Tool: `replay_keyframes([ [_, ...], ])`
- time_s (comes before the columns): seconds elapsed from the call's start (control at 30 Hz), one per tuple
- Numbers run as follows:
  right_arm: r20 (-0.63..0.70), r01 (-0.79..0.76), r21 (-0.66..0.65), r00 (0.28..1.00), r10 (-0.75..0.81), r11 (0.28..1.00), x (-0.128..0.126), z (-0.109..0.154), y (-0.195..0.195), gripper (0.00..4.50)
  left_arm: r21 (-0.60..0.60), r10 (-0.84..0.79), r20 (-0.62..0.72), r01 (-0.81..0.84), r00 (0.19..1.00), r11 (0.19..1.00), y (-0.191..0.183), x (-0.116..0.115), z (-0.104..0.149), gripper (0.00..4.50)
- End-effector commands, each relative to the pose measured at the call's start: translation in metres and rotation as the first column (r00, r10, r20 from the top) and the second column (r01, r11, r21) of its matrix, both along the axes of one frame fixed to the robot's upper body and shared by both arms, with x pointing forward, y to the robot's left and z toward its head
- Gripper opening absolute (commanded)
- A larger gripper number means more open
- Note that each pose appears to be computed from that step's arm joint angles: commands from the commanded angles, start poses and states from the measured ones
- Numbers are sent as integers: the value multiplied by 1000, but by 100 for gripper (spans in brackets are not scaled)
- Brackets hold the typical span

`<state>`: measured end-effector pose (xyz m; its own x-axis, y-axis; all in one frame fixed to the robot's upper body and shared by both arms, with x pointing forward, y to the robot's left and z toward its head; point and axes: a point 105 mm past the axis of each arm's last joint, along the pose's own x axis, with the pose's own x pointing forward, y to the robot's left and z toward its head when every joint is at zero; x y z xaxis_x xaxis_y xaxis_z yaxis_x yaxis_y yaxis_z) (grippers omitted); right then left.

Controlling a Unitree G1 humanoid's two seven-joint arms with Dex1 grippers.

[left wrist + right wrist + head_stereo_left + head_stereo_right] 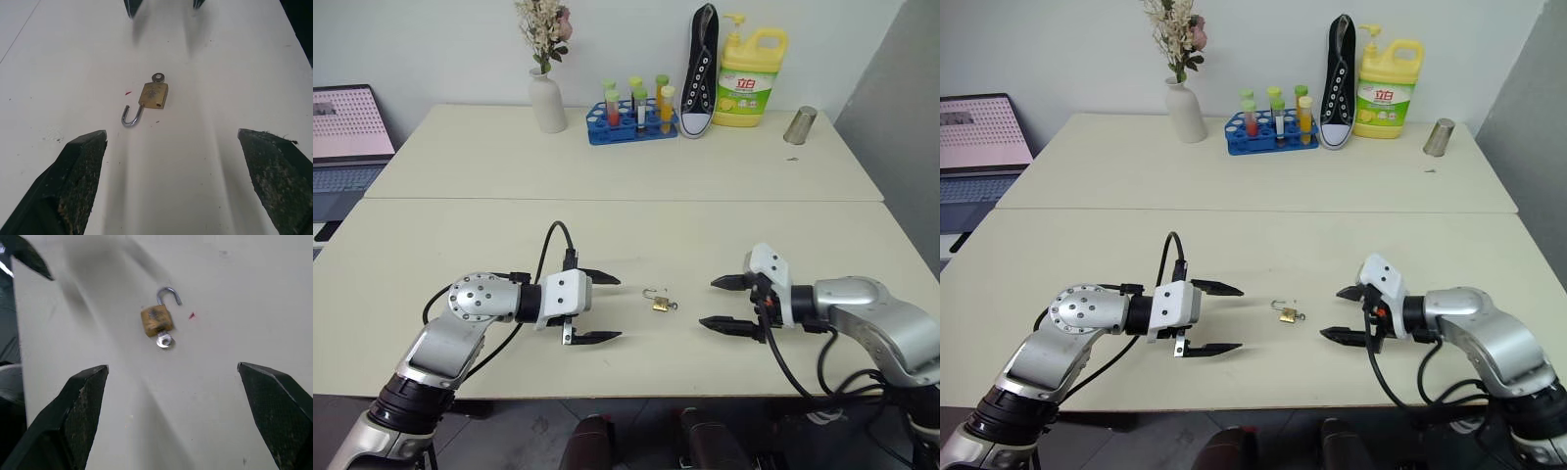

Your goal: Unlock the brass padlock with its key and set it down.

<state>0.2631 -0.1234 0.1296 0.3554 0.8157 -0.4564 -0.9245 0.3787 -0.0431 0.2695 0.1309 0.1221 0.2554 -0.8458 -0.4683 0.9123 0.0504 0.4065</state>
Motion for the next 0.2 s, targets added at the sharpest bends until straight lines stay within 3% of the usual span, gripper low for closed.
replay_keyframes([
  [0.03,103,-21,-18,994,22,1000,-9,16,-2,445,35,-28,-19,29,999,999,8,-4,7,450],
  [0.2,121,-13,-6,993,13,1000,-12,17,3,445,1,-43,-50,43,998,999,9,-3,13,450],
])
